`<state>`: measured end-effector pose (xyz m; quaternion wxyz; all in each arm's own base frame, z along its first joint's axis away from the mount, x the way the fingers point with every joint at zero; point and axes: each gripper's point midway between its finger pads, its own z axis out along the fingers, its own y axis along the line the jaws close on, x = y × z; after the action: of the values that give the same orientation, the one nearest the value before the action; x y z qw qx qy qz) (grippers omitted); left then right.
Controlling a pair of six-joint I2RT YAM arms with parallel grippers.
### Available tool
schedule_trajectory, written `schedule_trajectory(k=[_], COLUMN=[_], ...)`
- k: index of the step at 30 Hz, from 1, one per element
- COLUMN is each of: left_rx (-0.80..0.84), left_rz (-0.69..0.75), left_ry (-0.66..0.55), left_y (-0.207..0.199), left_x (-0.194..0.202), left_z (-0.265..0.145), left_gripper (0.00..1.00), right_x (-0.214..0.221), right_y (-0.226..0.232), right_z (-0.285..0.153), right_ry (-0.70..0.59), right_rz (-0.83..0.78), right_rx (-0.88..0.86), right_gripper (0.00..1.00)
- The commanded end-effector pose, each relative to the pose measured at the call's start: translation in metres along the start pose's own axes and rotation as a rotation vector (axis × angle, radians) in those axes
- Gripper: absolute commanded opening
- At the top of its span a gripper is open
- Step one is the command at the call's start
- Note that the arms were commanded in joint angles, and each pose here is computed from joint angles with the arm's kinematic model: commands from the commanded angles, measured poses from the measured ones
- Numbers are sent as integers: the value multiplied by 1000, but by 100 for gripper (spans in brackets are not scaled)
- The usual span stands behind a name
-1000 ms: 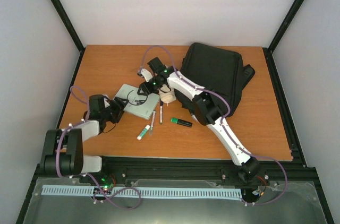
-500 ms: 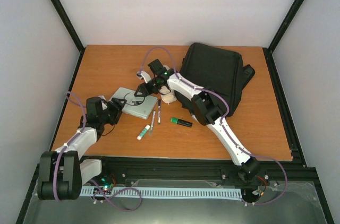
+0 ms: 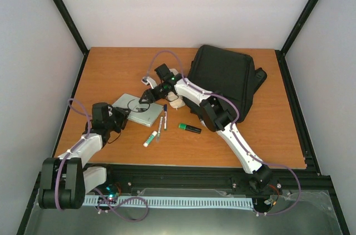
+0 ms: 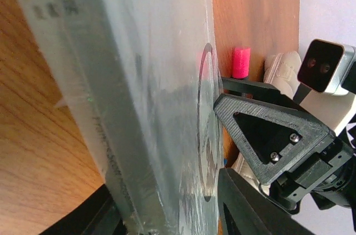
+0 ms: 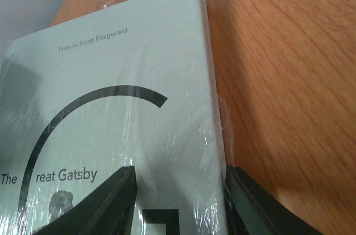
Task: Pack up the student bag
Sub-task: Pick up the book from the center of the board.
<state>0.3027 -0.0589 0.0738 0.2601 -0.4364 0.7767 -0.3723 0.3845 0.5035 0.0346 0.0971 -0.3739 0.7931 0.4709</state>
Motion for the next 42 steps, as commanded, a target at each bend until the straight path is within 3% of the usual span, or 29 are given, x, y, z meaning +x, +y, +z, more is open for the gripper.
schedule_trajectory(k=[1,5,10,14,21,27,32,37,42], left_rx=[157,156,182,194,230,278,384,474,561], left_rz=[58,45,41,55,210,334,408,412,574], left_ry=[-44,-53,-53,-79,-160,-127,-87,54,72], left_y=[-52,-52,-59,-69,-108,-140,-171,-184,-216], left_x=[-10,-10,-10,-13,-21,-17,-10,10,46], left_z=[-11,-14,-18,-30,-71,-81,-87,-65,-67], left_gripper=[40,30,10,1,1,1,1,1,1], right_x=[116,115,111,81,-32,-70,-66,-39,16], right_y=[3,2,2,8,39,85,105,100,88], right_z=[61,60,57,37,-88,-190,-263,-328,-379], right_ry=[313,311,302,245,-33,-172,-233,-320,-389], right_rz=[206,207,201,175,27,-110,-139,-108,-49], right_rx=[-16,-11,-10,-19,-3,16,41,132,225], right_gripper=[44,45,48,54,61,65,66,66,67])
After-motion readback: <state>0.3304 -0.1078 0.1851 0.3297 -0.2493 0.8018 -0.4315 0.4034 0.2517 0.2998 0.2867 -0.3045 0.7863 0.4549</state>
